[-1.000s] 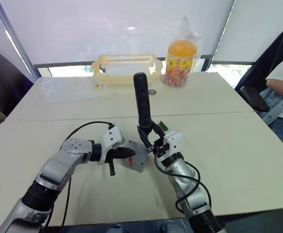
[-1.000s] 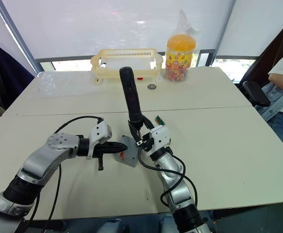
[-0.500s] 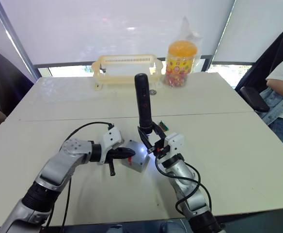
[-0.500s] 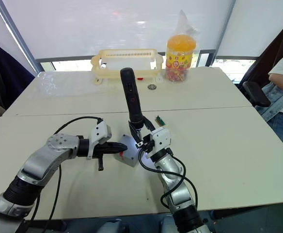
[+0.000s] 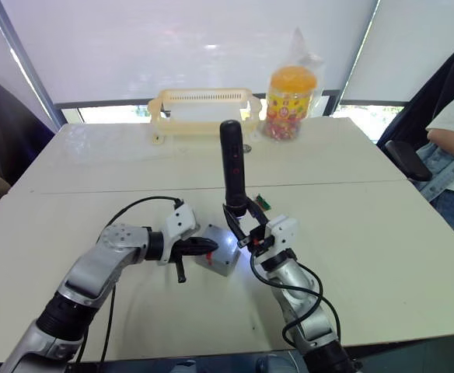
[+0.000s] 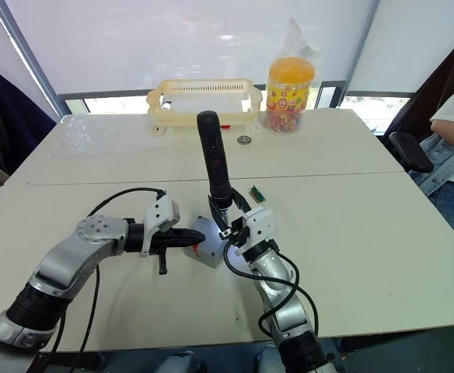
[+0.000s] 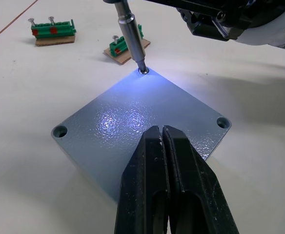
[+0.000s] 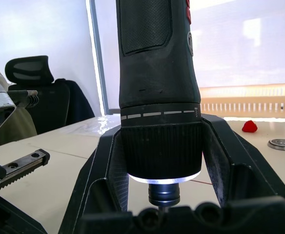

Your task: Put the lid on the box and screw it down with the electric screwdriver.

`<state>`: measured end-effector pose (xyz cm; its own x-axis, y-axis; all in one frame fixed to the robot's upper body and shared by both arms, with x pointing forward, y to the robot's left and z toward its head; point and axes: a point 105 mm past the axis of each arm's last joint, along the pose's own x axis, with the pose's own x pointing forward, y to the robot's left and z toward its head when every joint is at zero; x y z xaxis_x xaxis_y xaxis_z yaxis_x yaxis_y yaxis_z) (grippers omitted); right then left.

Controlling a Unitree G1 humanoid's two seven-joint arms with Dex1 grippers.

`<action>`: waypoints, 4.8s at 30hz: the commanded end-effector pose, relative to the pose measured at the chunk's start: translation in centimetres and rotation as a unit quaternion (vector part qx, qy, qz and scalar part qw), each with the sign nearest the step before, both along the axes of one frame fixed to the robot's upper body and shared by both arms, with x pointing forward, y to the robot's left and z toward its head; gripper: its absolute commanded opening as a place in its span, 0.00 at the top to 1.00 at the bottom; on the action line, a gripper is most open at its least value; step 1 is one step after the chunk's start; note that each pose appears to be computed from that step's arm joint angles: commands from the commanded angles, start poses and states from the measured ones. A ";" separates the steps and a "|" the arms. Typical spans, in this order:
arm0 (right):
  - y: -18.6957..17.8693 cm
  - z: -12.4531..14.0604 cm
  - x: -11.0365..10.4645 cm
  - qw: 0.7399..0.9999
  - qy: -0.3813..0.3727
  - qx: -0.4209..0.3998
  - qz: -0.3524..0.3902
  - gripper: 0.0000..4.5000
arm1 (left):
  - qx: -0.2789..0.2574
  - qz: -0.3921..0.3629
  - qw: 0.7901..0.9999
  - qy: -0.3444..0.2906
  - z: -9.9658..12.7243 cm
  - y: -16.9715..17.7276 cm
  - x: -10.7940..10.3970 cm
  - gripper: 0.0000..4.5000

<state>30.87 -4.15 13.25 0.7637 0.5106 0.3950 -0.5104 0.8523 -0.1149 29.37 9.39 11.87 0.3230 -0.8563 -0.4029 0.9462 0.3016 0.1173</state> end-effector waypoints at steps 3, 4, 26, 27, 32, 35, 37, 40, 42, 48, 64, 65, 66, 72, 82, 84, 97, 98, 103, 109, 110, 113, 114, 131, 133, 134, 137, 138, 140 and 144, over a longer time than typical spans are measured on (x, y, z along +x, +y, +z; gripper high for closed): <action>-2.0 -4.9 0.3 0.995 0.083 -0.039 -0.036 0.62 | 0.027 0.009 0.999 0.044 -2.4 0.4 -0.6 0.99; -2.0 -4.9 0.3 0.995 0.082 -0.039 -0.036 0.62 | 0.027 0.009 0.999 0.044 -2.4 0.4 -0.6 0.99; -3.5 7.3 -0.5 0.996 -0.060 0.023 -0.062 0.62 | 0.057 0.013 0.997 0.053 -4.7 0.4 -0.3 0.99; -3.5 8.1 -0.7 0.996 -0.064 0.028 -0.060 0.62 | 0.059 0.013 0.997 0.053 -4.8 0.5 -0.3 0.99; -3.9 11.7 -1.7 0.993 -0.087 0.045 -0.068 0.62 | 0.054 0.010 0.997 0.054 -5.1 0.2 -0.4 0.99; -4.7 12.7 -1.4 0.992 -0.082 0.054 -0.078 0.62 | 0.039 0.011 0.998 0.048 -4.6 -0.1 -0.2 0.99; -6.1 13.4 -0.8 0.991 -0.063 0.069 -0.091 0.62 | 0.015 0.015 0.999 0.037 -3.5 -0.4 0.1 0.99; -8.3 13.8 0.3 0.991 -0.018 0.075 -0.112 0.62 | -0.033 0.024 0.999 0.031 -1.2 -0.8 0.5 0.99; -10.4 13.8 1.0 0.990 0.039 0.074 -0.112 0.62 | -0.061 0.021 0.998 0.024 1.2 -0.5 0.3 0.99; -15.3 9.9 0.8 0.954 0.271 -0.005 -0.128 0.62 | -0.038 -0.008 0.999 -0.006 5.1 0.8 -1.9 0.99; -19.8 0.4 -5.0 0.825 0.553 0.005 -0.117 0.62 | -0.007 -0.026 0.999 -0.034 6.0 0.4 -4.0 0.99; -19.7 0.3 -4.9 0.821 0.558 0.010 -0.123 0.62 | -0.008 -0.021 0.999 -0.034 5.9 0.6 -3.9 0.99; -19.8 0.2 -4.9 0.816 0.563 0.013 -0.128 0.62 | -0.009 -0.017 0.999 -0.034 5.8 0.6 -3.7 0.99; -19.8 -0.3 -4.7 0.800 0.578 0.003 -0.157 0.38 | -0.021 0.018 0.999 -0.029 5.3 1.6 -2.5 1.00; -20.6 9.1 0.0 0.912 0.357 -0.073 -0.190 0.03 | -0.083 0.180 0.980 -0.030 4.6 6.2 1.2 1.00; -18.3 10.3 0.2 0.935 0.307 -0.110 -0.137 0.03 | -0.074 0.194 0.978 -0.027 3.7 6.7 1.2 1.00; -7.4 4.1 2.0 0.957 0.194 -0.213 0.025 0.03 | -0.052 0.171 0.982 0.065 -1.0 5.2 -3.7 1.00; -6.9 4.4 2.6 0.959 0.183 -0.214 0.030 0.03 | -0.052 0.167 0.982 0.074 -1.1 5.1 -4.3 1.00; -5.3 4.5 4.2 0.958 0.157 -0.235 0.054 0.03 | -0.056 0.165 0.981 0.088 -1.3 4.9 -5.3 1.00; -3.7 1.8 5.6 0.934 0.161 -0.307 0.083 0.03 | -0.064 0.166 0.980 0.091 -2.3 3.4 -5.1 1.00; -3.5 1.5 5.6 0.930 0.160 -0.319 0.088 0.03 | -0.064 0.171 0.979 0.086 -2.4 3.4 -4.8 1.00; -3.1 1.0 5.7 0.922 0.159 -0.339 0.100 0.03 | -0.065 0.186 0.978 0.070 -2.5 3.5 -3.9 1.00; -3.0 1.1 5.6 0.922 0.156 -0.339 0.105 0.03 | -0.065 0.193 0.977 0.059 -2.4 3.6 -3.3 1.00; -3.6 0.9 0.9 0.919 0.187 -0.325 0.118 0.03 | -0.068 0.177 0.982 0.001 -1.0 3.2 0.5 1.00; -3.7 0.7 0.5 0.919 0.193 -0.324 0.114 0.03 | -0.064 0.176 0.982 -0.006 -1.0 3.2 0.8 1.00; -3.9 0.6 0.3 0.919 0.196 -0.324 0.111 0.03 | -0.061 0.178 0.982 -0.011 -1.0 3.4 1.1 1.00; -4.4 0.5 0.3 0.920 0.200 -0.324 0.095 0.03 | -0.049 0.187 0.981 -0.014 -1.1 4.3 1.5 1.00; -4.7 0.6 0.5 0.921 0.197 -0.325 0.086 0.03 | -0.046 0.187 0.981 -0.008 -1.2 4.7 1.3 1.00; -5.1 0.8 1.1 0.923 0.186 -0.331 0.069 0.03 | -0.042 0.173 0.984 0.011 -1.3 5.1 0.1 1.00; -5.3 0.9 1.6 0.922 0.177 -0.340 0.063 0.03 | -0.045 0.145 0.987 0.052 -1.8 4.9 -2.4 1.00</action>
